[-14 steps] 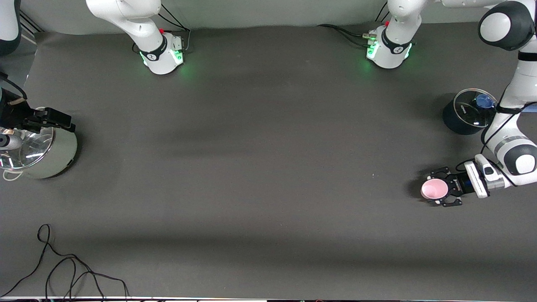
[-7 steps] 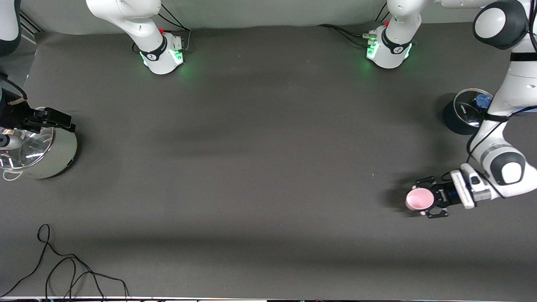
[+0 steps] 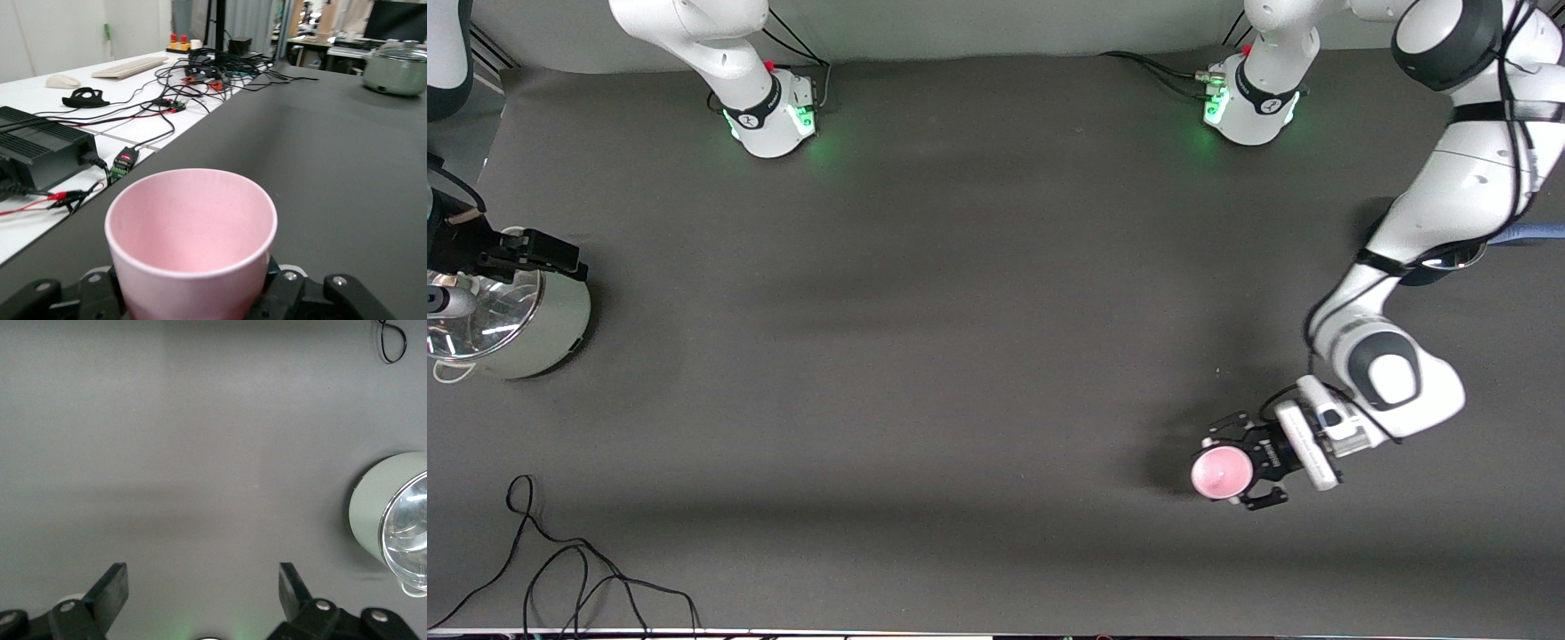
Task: Transfer pink cup from left to right arm
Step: 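Lift the pink cup with the left gripper toward the table middle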
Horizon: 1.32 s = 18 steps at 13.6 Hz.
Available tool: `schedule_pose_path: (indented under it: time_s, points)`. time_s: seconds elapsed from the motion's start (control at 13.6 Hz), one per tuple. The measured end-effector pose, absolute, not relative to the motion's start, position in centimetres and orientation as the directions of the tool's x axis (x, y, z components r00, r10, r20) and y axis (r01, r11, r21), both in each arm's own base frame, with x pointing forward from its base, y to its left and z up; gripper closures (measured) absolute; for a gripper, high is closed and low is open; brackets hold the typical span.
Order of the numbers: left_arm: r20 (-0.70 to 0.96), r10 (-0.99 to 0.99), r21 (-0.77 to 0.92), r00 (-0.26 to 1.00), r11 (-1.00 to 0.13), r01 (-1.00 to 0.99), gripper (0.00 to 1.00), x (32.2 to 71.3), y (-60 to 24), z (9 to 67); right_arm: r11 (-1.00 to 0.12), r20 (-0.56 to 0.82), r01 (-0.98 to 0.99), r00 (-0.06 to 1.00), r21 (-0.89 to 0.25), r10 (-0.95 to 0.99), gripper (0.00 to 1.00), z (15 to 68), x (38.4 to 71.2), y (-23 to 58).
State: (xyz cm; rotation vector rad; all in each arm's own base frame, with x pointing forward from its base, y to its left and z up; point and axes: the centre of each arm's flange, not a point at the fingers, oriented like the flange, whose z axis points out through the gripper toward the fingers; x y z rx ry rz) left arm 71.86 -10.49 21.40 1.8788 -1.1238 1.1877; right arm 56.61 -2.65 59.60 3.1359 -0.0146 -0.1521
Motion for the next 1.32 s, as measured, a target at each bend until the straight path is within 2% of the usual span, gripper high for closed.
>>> schedule_pose_path:
  time_s: [0.37, 0.52, 0.66, 0.96, 1.32]
  points:
    - [0.888, -0.273, 0.124, 0.371, -0.634, -0.763, 0.32, 70.3, -26.0, 28.0, -1.0, -0.097, -0.009, 0.995, 0.002, -0.009, 0.0, 59.6, 56.6, -2.6]
    - [0.881, -0.233, 0.132, 0.413, -0.715, -0.686, 0.32, 67.8, -32.8, 30.5, -1.0, -0.097, -0.009, 0.995, 0.002, -0.009, 0.0, 59.6, 56.6, -2.6]
    - [0.875, -0.174, 0.164, 0.451, -0.771, -0.615, 0.32, 63.6, -39.9, 32.4, -1.0, -0.097, -0.009, 0.995, 0.002, -0.009, 0.0, 59.6, 56.6, -2.6]
    - [0.879, -0.161, 0.165, 0.448, -0.779, -0.604, 0.32, 56.8, -49.4, 32.9, -1.0, -0.097, -0.009, 0.995, 0.002, -0.009, 0.0, 59.6, 56.6, -2.6]
    - [0.904, -0.195, 0.113, 0.381, -0.749, -0.653, 0.32, 51.5, -56.2, 33.8, -1.0, -0.097, -0.008, 0.995, 0.002, -0.008, 0.0, 59.6, 56.6, -2.6]
